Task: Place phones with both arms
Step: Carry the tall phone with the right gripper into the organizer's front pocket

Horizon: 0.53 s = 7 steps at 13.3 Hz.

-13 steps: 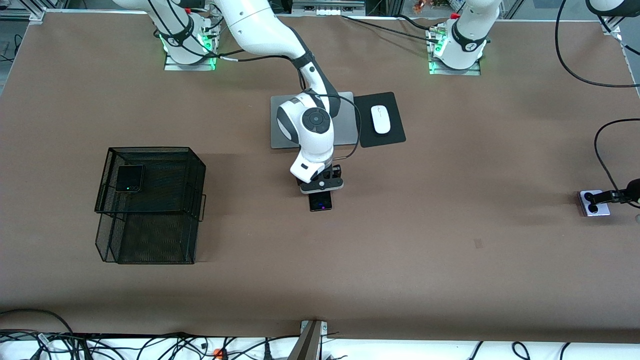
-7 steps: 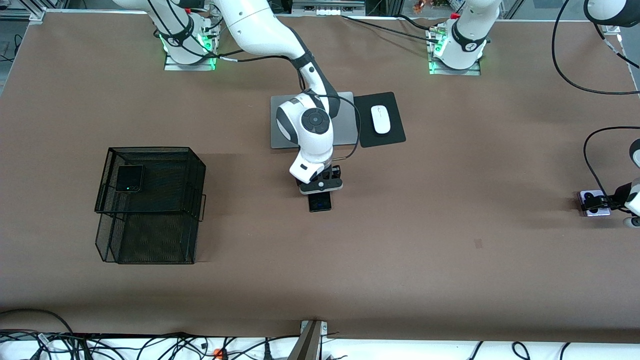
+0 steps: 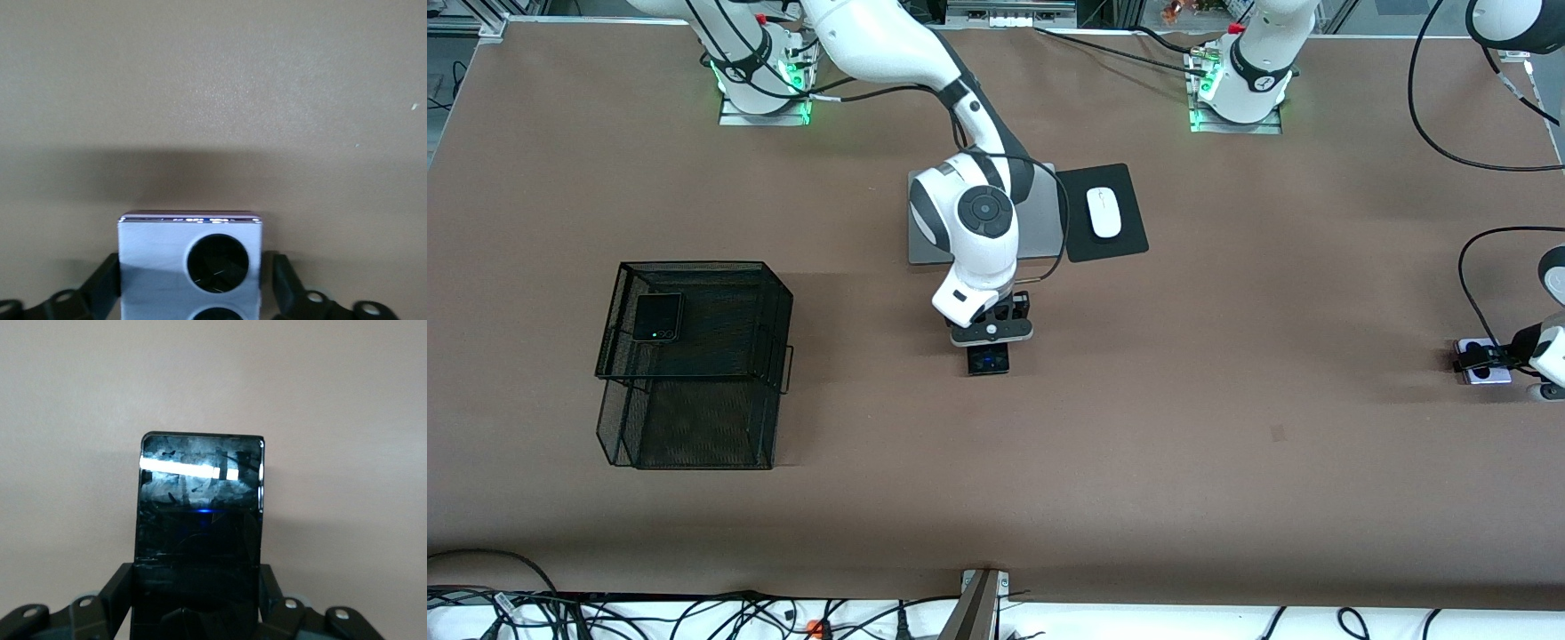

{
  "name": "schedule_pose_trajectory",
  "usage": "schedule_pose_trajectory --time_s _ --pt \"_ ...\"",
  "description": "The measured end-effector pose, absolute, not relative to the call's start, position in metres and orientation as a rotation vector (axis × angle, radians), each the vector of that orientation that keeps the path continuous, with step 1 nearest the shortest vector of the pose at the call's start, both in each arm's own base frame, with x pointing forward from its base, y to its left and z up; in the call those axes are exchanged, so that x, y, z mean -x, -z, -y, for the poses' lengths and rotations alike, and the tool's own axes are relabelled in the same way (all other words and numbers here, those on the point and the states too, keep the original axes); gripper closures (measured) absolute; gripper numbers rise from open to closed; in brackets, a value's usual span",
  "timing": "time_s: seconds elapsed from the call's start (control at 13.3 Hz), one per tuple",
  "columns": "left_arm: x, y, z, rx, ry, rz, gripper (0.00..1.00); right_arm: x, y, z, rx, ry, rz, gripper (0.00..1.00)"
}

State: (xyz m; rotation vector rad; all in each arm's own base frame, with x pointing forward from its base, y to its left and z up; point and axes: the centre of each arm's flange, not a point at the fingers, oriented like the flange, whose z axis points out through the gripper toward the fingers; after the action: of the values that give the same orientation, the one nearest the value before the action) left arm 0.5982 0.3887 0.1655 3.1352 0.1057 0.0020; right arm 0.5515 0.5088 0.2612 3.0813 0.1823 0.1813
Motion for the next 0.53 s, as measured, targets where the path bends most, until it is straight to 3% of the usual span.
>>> schedule_pose_trajectory --time_s 0.08,0.15,0.23,0.53 --pt "-0.597 -0.165 -0.389 -3.135 -0.001 -0.086 0.07 -0.556 -0.284 -0.504 -3.078 -0.165 -0.164 0.22" --pt "-0.597 -0.165 -0.390 -3.137 -0.004 -0.068 0.15 -0.561 -0.311 -0.497 -3.078 -0.154 -0.146 0.22" --pt "-0.597 -0.166 -0.390 -3.137 -0.005 -0.052 0.16 -0.565 -0.336 -0.487 -3.080 -0.144 -0.136 0.22" --pt "-0.600 -0.171 -0.387 -3.134 -0.006 -0.033 0.16 -0.588 -0.418 -0.396 -3.026 0.001 -0.132 0.22"
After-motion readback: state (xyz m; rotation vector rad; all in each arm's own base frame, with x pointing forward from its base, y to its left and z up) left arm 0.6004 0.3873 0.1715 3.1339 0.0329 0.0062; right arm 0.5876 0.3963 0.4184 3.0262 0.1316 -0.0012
